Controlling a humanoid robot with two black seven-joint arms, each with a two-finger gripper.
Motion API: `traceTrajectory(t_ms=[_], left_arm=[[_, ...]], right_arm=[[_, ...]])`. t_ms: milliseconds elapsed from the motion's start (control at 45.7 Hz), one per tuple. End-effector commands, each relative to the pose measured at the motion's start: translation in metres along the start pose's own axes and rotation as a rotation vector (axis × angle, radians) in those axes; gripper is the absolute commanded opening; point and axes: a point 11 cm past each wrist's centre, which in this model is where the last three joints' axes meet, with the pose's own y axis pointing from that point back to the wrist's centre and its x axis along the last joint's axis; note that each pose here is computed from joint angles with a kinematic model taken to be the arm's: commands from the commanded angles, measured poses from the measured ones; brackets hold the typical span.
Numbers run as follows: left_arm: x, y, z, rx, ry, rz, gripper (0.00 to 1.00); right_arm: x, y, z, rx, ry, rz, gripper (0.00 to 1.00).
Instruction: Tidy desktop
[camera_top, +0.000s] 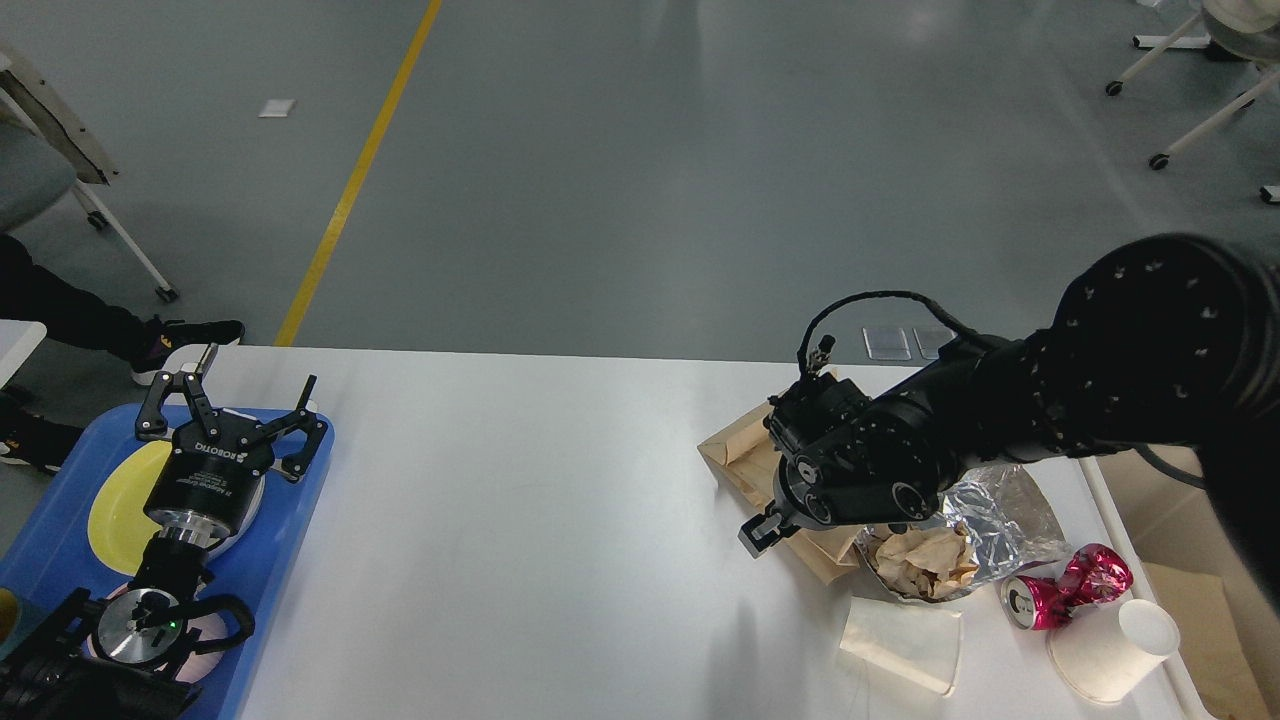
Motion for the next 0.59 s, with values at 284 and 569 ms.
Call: traceTrajectory(t_ms=[284,569], left_arm=[[0.0,0.0,0.0,0.0,0.0,0.0,0.97],[0.0,0.0,0.0,0.0,0.0,0.0,0.97]], right_arm=[[-0.014,-0.048,0.013,-0.11,0.036,0.007,0.83],[-0.018,-0.054,0.003,-0.099,0.056,0.003,0.55]])
